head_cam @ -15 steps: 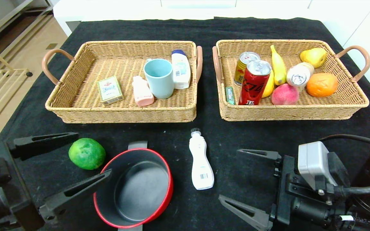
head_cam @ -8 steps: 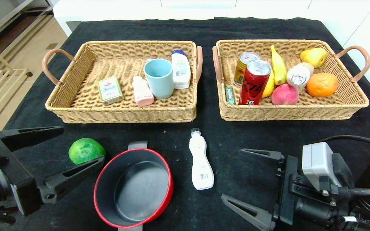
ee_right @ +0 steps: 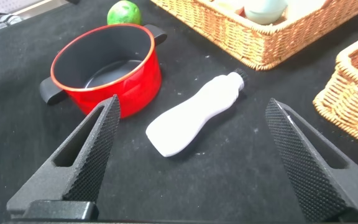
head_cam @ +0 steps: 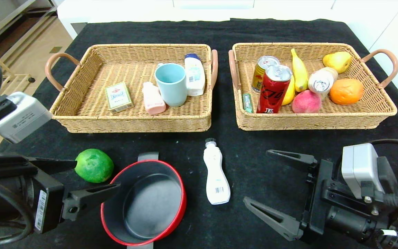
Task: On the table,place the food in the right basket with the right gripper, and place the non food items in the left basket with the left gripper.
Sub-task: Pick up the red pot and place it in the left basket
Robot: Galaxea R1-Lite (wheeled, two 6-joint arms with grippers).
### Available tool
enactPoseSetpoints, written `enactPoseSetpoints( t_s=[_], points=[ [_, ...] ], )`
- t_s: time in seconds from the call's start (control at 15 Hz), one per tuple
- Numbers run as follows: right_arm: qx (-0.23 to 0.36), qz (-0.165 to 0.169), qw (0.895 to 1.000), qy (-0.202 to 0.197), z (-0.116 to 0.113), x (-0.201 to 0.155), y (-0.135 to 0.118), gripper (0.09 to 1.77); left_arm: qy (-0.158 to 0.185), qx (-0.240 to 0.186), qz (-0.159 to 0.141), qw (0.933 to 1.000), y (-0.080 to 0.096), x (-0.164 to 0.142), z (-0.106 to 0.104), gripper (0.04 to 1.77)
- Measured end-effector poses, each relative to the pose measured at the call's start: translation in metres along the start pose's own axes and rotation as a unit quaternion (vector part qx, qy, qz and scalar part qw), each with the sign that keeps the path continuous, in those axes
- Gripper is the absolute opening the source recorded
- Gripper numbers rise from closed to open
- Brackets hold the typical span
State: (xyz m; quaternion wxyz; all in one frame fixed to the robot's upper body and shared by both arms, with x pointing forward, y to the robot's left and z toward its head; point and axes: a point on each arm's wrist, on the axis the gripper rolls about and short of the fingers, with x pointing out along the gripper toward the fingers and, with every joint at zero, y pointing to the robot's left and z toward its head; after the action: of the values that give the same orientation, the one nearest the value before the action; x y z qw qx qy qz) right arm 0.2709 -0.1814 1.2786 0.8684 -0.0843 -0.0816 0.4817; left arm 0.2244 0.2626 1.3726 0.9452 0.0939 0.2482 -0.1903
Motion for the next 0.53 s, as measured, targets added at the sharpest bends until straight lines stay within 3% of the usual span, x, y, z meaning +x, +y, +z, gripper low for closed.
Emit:
enactPoseSetpoints(
  t_s=[0.53],
  points=[
    [-0.004, -0.002, 1.000, -0.007, 0.004, -0.002, 0.000, 1.71, 0.058, 0.045, -0.008, 0.9973, -0.010, 0.039, 0.010, 1.72]
  ],
)
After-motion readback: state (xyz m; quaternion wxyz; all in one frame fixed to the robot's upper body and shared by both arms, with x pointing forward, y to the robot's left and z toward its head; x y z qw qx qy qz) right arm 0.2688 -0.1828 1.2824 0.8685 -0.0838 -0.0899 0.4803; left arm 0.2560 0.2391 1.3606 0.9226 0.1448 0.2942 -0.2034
